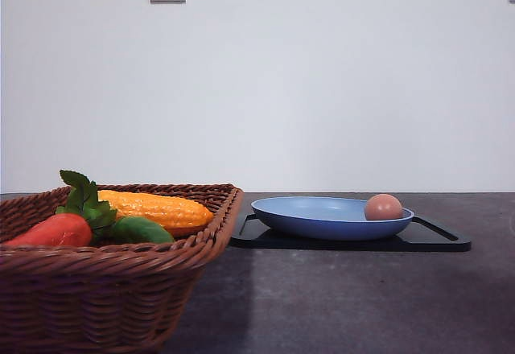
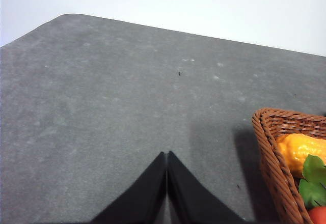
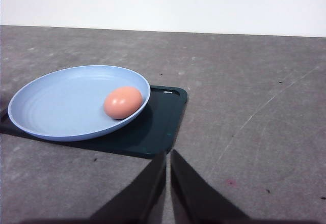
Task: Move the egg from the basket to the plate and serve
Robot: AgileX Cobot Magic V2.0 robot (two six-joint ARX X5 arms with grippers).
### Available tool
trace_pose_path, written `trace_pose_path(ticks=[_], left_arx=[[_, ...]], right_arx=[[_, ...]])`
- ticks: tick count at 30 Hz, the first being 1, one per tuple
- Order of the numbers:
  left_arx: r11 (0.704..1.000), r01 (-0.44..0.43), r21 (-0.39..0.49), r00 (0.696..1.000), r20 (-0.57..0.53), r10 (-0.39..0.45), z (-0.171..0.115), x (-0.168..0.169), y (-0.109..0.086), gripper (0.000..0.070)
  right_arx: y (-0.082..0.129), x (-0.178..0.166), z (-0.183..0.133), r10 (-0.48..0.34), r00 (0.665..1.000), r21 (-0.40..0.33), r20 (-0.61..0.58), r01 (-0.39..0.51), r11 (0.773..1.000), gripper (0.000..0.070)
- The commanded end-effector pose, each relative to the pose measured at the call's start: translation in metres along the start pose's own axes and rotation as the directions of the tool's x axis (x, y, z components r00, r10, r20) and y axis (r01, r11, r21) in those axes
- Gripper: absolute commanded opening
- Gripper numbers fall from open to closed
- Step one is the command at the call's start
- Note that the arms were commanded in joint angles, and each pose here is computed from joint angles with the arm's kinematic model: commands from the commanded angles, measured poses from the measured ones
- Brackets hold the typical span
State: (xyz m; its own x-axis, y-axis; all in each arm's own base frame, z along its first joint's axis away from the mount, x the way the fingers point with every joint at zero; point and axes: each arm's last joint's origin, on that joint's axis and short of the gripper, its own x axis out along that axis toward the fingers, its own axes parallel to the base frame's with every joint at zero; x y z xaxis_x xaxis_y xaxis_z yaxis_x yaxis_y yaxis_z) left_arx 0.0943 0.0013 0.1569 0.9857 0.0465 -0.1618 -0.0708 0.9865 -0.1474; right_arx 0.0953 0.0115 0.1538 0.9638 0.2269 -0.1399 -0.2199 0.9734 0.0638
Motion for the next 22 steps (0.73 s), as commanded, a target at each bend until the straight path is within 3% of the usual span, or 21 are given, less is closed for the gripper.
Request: trace_pose_path(ticks=[1,22], left_arx=[[1.0,-0.005,-0.004,0.999,-0.033,0.005,-0.008,0.002,0.0013,0.0],[1.0,-0.005,-0.004,0.999,-0.033,0.005,-0.008,0.002,0.0013,0.0]], right_arx=[[0.0,0.0004,-0.0008,0.001,1.0,0.009,0.007,-0.001,1.0,0.0],[0.0,0.0004,-0.0008,0.001,1.0,0.009,0.007,-0.001,1.0,0.0]])
